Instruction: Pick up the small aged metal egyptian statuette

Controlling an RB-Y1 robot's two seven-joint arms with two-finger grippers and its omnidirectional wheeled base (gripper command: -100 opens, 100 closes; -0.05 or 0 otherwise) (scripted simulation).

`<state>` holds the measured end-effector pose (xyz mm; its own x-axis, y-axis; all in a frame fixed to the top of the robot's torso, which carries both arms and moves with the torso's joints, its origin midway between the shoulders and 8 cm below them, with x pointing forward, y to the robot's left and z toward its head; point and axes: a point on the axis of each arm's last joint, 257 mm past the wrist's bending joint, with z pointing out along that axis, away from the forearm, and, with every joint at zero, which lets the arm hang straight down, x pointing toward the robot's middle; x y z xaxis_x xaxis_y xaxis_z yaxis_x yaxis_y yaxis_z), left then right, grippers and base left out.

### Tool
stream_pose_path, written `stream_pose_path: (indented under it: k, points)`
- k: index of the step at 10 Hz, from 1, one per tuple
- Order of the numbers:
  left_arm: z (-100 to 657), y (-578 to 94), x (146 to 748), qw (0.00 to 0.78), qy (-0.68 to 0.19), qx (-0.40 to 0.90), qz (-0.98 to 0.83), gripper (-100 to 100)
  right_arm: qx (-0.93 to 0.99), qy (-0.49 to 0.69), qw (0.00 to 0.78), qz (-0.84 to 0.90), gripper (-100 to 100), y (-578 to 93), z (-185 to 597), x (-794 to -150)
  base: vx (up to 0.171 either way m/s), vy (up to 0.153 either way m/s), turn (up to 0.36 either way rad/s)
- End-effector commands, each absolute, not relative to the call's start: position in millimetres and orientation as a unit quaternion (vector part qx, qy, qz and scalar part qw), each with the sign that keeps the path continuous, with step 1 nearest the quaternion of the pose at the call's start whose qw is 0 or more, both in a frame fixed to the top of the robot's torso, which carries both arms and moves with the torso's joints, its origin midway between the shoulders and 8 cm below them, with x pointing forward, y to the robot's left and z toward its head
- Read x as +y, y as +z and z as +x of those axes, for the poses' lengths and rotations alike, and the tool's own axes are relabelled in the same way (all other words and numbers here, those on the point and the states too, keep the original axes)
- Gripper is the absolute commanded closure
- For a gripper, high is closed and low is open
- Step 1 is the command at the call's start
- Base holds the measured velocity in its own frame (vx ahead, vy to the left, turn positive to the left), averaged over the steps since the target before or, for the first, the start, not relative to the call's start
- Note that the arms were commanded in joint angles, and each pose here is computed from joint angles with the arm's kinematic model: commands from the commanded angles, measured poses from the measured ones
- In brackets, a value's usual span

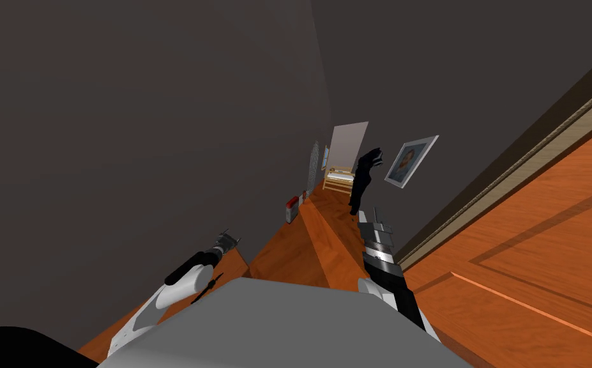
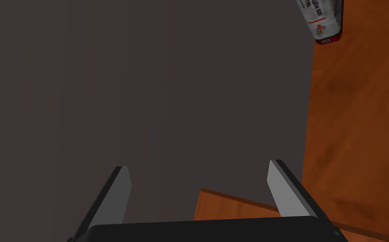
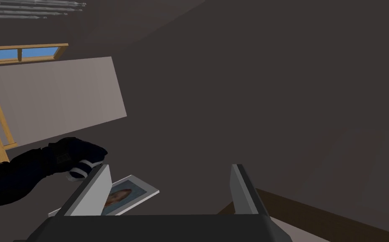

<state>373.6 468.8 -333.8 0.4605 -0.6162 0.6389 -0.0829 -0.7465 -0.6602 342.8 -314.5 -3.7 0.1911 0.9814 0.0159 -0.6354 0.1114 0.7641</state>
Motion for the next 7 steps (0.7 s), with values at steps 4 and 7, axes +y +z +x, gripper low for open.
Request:
stream_pose_path:
  k: [4,7]
  points:
    - [341.1,-390.1,477.6,0.233,-0.408,0.201,-0.86,-100,0.262,0.579,0.698,0.33,0,-3.7,342.8,-314.5,0.032,0.0,-0.038]
    - [312.1,-429.0,485.7,0.201,-0.357,0.186,-0.893,-100,0.262,0.579,0.698,0.33,0,-3.7,342.8,-314.5,0.062,0.006,-0.056]
